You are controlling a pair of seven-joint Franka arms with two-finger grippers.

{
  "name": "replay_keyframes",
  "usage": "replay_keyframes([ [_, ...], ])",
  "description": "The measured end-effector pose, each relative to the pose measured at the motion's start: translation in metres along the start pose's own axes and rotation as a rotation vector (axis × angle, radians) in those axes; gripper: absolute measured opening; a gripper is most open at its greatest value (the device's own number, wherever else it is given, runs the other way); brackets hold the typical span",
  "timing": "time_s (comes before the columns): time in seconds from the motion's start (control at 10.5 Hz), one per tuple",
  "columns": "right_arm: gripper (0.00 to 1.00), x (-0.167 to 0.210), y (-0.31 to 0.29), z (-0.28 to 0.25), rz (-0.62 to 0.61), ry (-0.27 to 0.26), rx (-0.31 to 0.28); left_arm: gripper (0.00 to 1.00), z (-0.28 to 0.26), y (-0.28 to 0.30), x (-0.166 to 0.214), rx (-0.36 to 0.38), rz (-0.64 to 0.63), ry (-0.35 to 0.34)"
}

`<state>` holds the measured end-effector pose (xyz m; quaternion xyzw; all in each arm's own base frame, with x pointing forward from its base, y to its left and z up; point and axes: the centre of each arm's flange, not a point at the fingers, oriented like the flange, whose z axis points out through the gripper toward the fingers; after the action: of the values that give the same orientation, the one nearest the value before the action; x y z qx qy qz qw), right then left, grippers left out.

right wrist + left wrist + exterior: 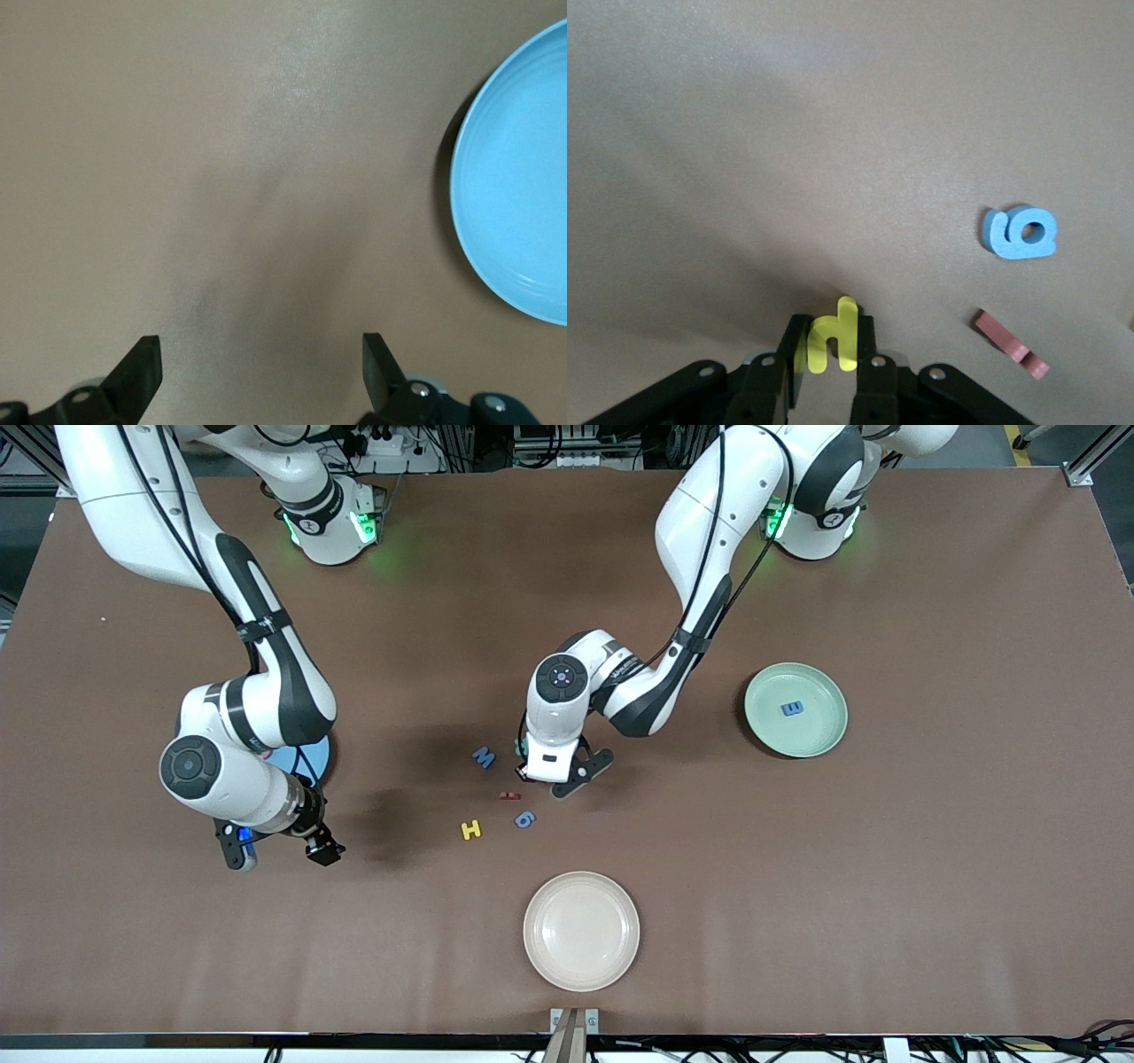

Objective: Sort uppercase to blue plate, lowercase to green plate
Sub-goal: 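Lower the left gripper and grasp the yellow h, then drop the h on the green plate while the right gripper reaches the H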

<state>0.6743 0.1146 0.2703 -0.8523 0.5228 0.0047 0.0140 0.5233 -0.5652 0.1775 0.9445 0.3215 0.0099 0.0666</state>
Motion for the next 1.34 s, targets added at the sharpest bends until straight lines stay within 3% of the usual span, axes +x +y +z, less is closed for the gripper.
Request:
replay_keyframes([
  [0.48,1.0,-0.003,-0.001,0.0,-0.003,-0.001,0.0,0.26,-0.03,0.003,0.013,0.017,-0.012,0.006],
  [0.86,1.0,-0.039,-0.01,0.013,-0.021,-0.008,-0.016,0.26,-0.051,-0.045,0.081,0.106,0.017,-0.003],
  [1.05,1.0,-0.076,-0.022,0.026,-0.14,0.018,-0.021,0.26,-0.065,-0.085,0.12,0.149,0.061,-0.025],
  [1.34,1.0,-0.159,-0.046,0.032,-0.512,0.083,-0.021,0.26,-0.091,-0.155,0.171,0.181,0.139,-0.08],
])
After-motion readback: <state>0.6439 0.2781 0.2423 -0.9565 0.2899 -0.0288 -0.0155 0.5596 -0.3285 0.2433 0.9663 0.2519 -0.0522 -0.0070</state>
